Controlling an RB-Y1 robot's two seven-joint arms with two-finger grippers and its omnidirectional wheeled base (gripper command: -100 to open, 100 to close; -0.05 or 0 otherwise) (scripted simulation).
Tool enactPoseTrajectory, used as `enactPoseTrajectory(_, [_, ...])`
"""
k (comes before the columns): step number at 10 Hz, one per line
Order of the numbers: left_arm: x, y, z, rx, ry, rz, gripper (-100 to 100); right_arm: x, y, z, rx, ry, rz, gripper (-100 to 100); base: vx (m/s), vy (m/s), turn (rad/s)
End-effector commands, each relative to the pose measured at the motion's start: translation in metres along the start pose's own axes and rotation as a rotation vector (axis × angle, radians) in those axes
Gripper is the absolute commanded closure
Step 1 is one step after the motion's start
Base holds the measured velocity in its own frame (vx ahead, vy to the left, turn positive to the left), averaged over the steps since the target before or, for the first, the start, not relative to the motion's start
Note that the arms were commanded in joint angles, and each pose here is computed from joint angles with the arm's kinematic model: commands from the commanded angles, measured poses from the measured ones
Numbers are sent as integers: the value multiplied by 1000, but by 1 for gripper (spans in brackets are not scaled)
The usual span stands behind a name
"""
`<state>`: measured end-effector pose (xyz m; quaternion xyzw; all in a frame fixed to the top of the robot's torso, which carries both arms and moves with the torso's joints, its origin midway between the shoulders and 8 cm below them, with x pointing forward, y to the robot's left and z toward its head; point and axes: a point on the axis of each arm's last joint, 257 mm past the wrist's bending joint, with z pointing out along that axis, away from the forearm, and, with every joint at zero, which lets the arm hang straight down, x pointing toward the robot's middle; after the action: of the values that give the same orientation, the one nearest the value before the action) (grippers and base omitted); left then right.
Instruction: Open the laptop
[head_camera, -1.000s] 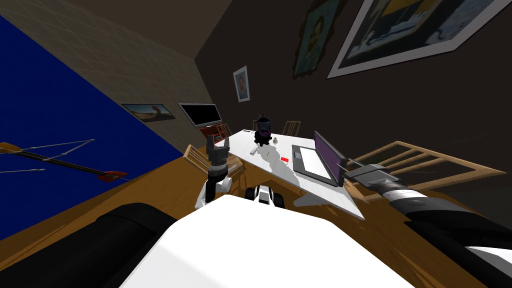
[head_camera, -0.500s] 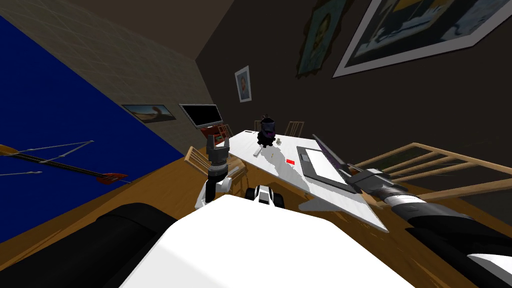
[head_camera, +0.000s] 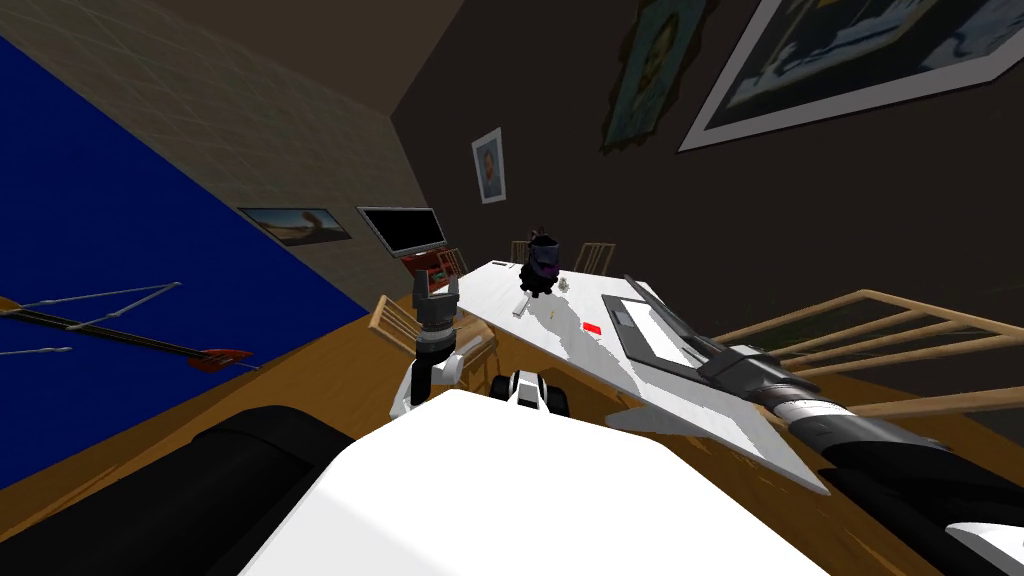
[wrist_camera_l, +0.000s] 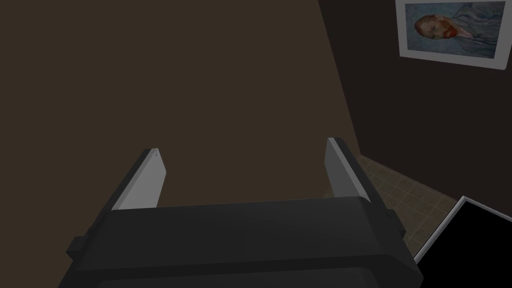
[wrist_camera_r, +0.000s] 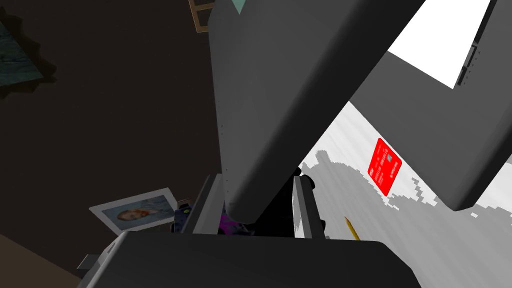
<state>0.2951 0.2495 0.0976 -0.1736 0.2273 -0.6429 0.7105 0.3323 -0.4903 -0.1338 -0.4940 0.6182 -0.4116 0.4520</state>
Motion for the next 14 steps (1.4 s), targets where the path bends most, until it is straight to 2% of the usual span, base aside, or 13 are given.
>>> enactPoseTrajectory(1, [0, 0, 0, 0, 0, 0, 0, 27, 23, -3, -21, 68, -105, 100, 31, 129, 121])
enactPoseTrajectory(2, [0, 0, 0, 0, 0, 0, 0, 27, 23, -3, -21, 68, -105, 100, 18, 99, 14])
enactPoseTrajectory(3, [0, 0, 0, 0, 0, 0, 0, 22, 12, -4, -24, 46, -100, -100, 22, 39, -134])
enactPoseTrajectory(11, [0, 0, 0, 0, 0, 0, 0, -2, -29, -2, -34, -30, -118, -100, 33, 9, -100])
enactPoseTrajectory(12, [0, 0, 0, 0, 0, 0, 0, 0, -25, -2, -34, -24, -117, -100, 13, 6, -10])
enactPoseTrajectory(13, [0, 0, 0, 0, 0, 0, 0, 0, -26, -2, -34, -25, -117, 0, 0, 0, 0])
enactPoseTrajectory(14, [0, 0, 0, 0, 0, 0, 0, 0, -26, -2, -34, -25, -117, 0, 0, 0, 0])
